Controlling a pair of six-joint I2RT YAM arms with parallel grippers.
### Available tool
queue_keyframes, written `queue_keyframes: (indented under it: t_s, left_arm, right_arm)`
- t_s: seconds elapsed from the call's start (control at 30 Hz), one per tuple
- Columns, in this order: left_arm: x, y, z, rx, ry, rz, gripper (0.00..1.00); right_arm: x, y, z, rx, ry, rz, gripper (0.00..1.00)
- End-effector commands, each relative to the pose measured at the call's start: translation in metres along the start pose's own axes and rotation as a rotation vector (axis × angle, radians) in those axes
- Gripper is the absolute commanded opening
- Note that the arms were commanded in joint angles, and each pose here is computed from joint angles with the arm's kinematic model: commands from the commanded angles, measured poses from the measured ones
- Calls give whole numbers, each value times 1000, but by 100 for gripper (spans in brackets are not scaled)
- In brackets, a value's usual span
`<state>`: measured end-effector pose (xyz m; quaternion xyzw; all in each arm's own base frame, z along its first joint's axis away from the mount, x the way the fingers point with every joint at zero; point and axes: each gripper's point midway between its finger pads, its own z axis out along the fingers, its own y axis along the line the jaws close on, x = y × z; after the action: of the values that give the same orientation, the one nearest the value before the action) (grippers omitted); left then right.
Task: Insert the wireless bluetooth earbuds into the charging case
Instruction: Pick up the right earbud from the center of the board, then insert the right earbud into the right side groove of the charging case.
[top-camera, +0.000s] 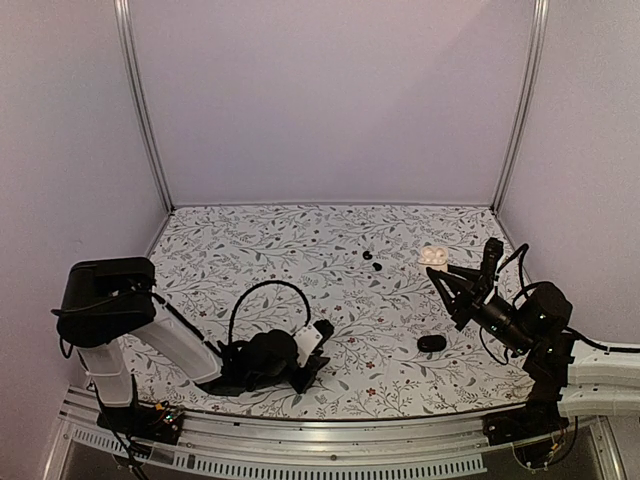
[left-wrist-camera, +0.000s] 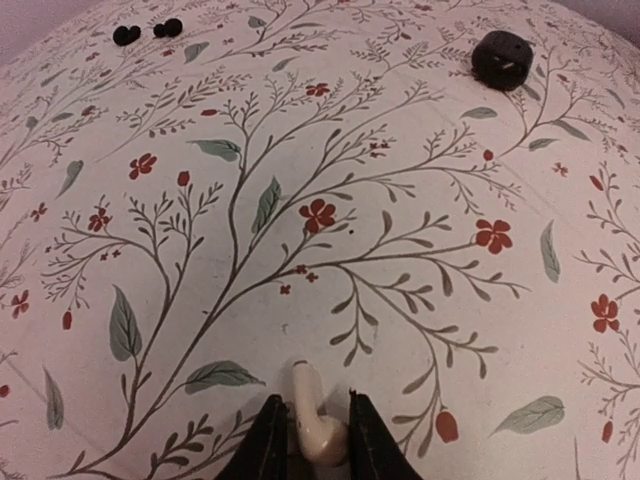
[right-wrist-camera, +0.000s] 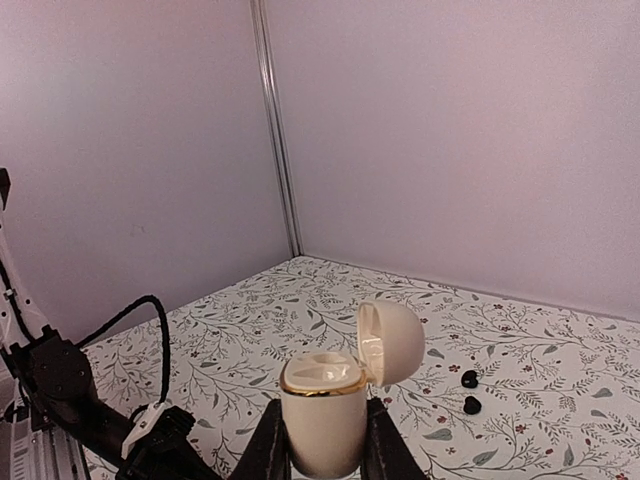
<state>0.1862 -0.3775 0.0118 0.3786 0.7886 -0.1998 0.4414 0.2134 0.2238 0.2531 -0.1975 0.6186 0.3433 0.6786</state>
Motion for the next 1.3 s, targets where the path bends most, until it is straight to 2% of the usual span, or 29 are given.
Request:
queue_keyframes:
  t_s: [0.0,0.13,0.33,0.57,0.87,1.13,1.27]
  left_arm:
    - [8,7,3,-38,36,9,19]
    - [0,8,-4,-31,24,25,12]
    - [-34,-2,-28,51,-15,118,4]
    - [-77,-25,-75,231,33,238,6]
    - [-128,-60,-145,453,17,308,6]
    - [-142,-73,-143,476,72,358,6]
    - [-152,-79,-141,493,58,369,6]
  right_arm:
    - [-1,-3,-2,12,-10,-3,0]
    - [0,-1,-1,-5,-1,-8,0]
    - [7,16,7,-95,59,-39,0]
    - [22,52,16,-307,160,-84,0]
    - [52,94,21,-582,294,-44,0]
    - [65,115,16,-727,336,-69,0]
    - [68,124,14,-771,347,-76,0]
